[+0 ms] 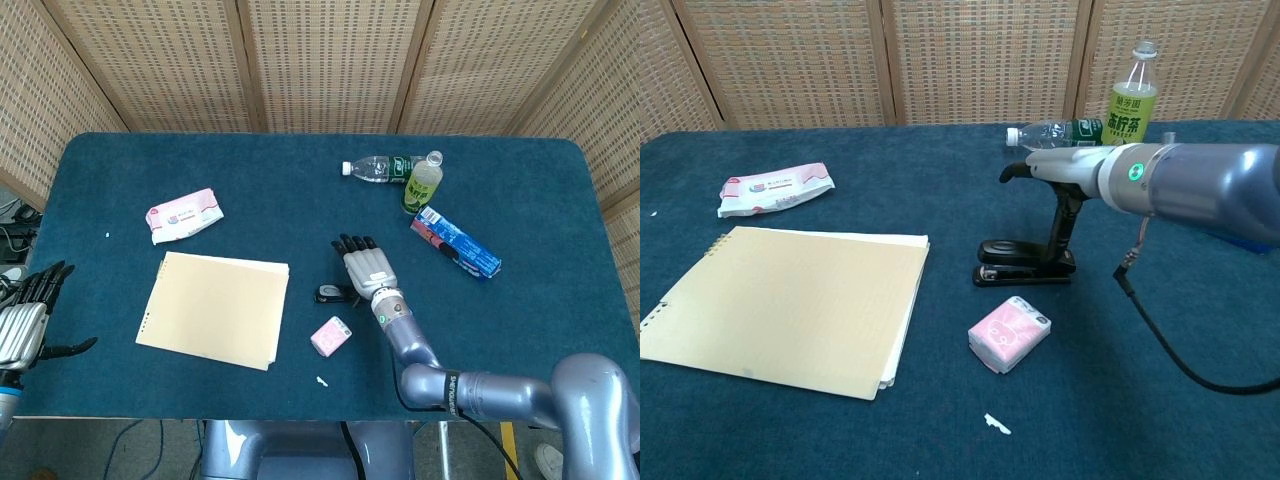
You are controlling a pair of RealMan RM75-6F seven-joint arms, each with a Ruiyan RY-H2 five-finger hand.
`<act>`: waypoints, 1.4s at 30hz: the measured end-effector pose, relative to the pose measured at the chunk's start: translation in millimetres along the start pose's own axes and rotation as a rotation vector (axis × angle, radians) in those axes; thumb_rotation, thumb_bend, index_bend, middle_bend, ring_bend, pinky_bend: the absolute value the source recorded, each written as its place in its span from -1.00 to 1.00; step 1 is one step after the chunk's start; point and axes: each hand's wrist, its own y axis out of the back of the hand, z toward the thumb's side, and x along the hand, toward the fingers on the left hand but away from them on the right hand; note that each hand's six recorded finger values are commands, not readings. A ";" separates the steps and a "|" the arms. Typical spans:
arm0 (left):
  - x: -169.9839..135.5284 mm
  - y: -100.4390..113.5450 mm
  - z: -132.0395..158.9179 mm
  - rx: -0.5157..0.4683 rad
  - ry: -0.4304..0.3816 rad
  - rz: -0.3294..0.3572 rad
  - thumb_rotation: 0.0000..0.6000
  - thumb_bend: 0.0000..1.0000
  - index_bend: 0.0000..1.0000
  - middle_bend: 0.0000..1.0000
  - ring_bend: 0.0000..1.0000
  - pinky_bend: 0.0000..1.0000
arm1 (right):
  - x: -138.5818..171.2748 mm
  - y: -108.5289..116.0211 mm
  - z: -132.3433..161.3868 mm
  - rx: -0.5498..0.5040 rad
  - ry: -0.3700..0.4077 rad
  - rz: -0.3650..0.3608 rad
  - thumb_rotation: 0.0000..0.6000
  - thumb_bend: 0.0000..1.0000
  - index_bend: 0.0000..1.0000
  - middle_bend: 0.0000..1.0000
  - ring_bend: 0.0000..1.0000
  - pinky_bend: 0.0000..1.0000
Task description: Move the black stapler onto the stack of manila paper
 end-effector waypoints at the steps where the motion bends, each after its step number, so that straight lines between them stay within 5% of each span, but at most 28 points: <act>1: 0.0 0.1 0.2 0.000 0.000 0.001 1.00 -1.00 -1.00 -1.00 -1.00 -1.00 | 3.0 3.8 -3.9 0.008 0.001 -0.014 1.00 -0.79 -0.90 -1.00 -0.94 -0.96; 7: -1.4 2.6 1.7 -0.003 -0.005 0.014 1.00 -1.00 -1.00 -1.00 -1.00 -1.00 | 29.9 28.0 -38.1 0.078 0.015 -0.146 1.00 -1.00 -0.98 -1.00 -1.00 -1.00; 15: -3.0 7.2 8.0 0.001 -0.027 0.036 1.00 -1.00 -1.00 -1.00 -1.00 -1.00 | 95.7 46.0 -116.0 0.141 0.056 -0.385 1.00 -1.00 -1.00 -1.00 -1.00 -1.00; 26: 32.9 5.0 56.3 0.067 -0.157 -0.001 1.00 -1.00 -1.00 -1.00 -1.00 -1.00 | 219.2 10.1 -242.2 -0.053 -0.070 -0.517 1.00 -1.00 -1.00 -1.00 -1.00 -1.00; 34: 80.7 -4.4 149.1 0.148 -0.361 -0.080 1.00 -1.00 -1.00 -1.00 -0.99 -0.88 | 268.3 6.5 -259.9 -0.035 -0.111 -0.589 1.00 -1.00 -1.00 -1.00 -1.00 -1.00; 42: 111.7 -37.1 269.9 0.170 -0.580 -0.142 1.00 -1.00 -0.72 -0.89 -0.71 -0.60 | 282.0 19.7 -263.7 -0.034 -0.127 -0.619 1.00 -1.00 -1.00 -1.00 -1.00 -1.00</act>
